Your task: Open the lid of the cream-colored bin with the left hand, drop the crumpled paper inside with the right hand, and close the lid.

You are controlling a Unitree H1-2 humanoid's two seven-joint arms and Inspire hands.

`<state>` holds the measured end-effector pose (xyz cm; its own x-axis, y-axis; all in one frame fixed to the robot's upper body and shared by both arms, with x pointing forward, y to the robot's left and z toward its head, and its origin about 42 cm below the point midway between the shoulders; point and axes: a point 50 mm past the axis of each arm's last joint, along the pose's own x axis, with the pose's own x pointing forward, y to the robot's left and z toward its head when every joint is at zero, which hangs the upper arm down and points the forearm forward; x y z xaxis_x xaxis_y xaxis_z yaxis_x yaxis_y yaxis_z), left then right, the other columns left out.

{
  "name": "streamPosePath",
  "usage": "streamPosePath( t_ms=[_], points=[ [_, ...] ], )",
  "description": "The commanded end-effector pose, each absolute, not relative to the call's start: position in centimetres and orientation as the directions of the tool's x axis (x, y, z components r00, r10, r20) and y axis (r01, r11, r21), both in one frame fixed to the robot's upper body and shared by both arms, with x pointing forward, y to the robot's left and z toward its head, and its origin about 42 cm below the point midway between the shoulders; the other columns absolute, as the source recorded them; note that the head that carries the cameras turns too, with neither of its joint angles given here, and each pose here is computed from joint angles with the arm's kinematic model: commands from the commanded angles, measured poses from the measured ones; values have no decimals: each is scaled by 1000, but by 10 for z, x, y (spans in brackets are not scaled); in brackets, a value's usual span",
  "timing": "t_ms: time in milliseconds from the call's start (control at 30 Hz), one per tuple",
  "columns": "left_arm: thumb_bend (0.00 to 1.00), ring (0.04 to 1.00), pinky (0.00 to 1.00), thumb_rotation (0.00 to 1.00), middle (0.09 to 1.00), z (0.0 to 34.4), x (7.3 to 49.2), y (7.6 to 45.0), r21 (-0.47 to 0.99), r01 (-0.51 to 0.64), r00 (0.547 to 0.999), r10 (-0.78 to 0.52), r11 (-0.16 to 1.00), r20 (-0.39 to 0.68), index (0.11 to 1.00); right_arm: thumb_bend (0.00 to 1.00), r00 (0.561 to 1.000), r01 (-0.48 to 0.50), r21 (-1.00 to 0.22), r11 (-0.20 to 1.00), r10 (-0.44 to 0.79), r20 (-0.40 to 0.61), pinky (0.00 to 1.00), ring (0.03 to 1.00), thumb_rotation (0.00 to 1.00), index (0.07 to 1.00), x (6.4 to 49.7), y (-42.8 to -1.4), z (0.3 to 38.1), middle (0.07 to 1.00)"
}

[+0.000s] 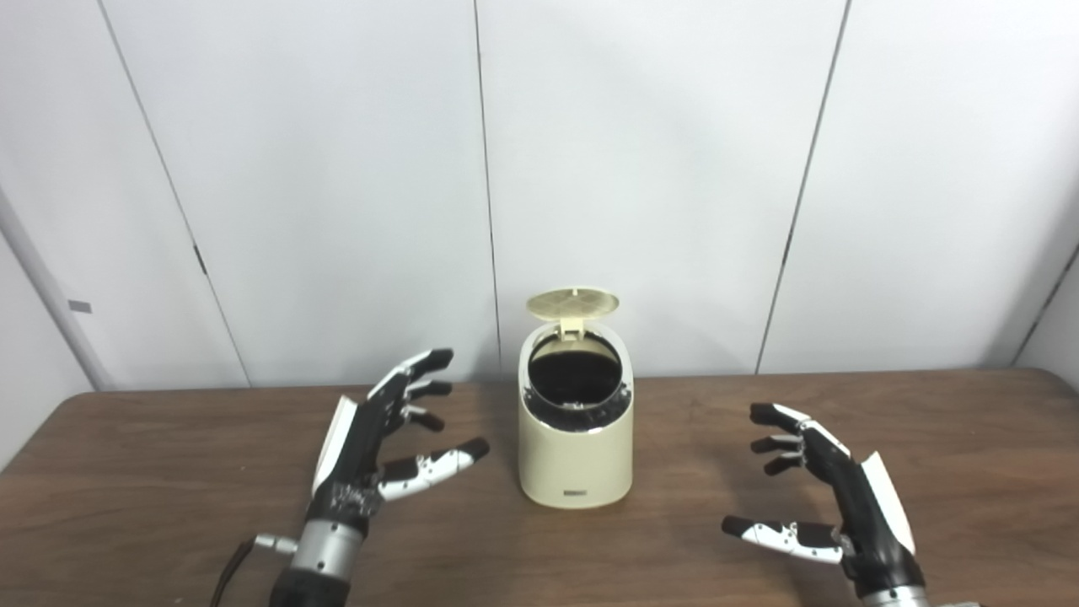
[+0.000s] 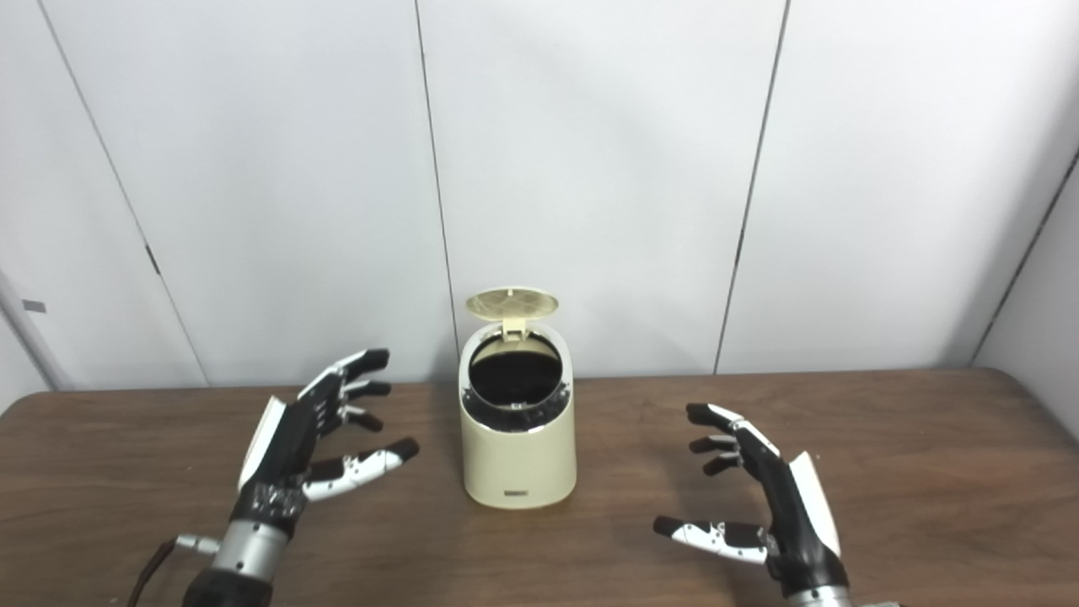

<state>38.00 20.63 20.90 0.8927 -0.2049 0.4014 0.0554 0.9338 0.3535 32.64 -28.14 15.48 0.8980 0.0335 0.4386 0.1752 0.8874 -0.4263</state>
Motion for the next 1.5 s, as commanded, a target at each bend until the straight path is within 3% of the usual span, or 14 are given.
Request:
streamPosePath(
  t_ms=[0, 67, 267, 467, 867, 1133, 1467],
  points=[
    [757, 730, 523, 158, 847, 239, 390, 204, 386, 32, 850, -228, 922, 475, 854, 785, 854, 198, -396, 896, 41, 519, 525, 657, 2, 759, 331, -277, 176, 776],
    [757, 742, 539, 169, 849, 246, 397, 201, 407, 37, 841, -249, 913, 480, 854, 781, 856, 198, -393, 898, 37, 516, 533, 659, 0, 754, 331, -276, 176, 771],
    [861, 808, 640, 342, 853, 261, 412, 195, 461, 50, 832, -292, 886, 472, 863, 757, 851, 206, -410, 888, 44, 523, 538, 679, 0, 729, 332, -274, 179, 755],
    [909, 864, 702, 403, 890, 278, 428, 186, 497, 53, 826, -317, 866, 465, 875, 768, 855, 209, -412, 887, 39, 517, 525, 669, 0, 730, 333, -273, 179, 753],
    [914, 921, 785, 413, 941, 295, 444, 172, 539, 80, 809, -371, 838, 456, 922, 782, 861, 211, -425, 880, 38, 507, 517, 669, 0, 726, 332, -269, 179, 762],
    [908, 955, 806, 397, 982, 304, 452, 163, 577, 79, 804, -394, 813, 445, 959, 792, 850, 211, -419, 883, 46, 524, 495, 664, 0, 713, 332, -265, 180, 760],
    [900, 946, 795, 416, 969, 315, 455, 147, 615, 94, 777, -444, 783, 446, 952, 785, 852, 214, -418, 883, 41, 522, 490, 660, 0, 713, 330, -263, 179, 762]
  ],
)
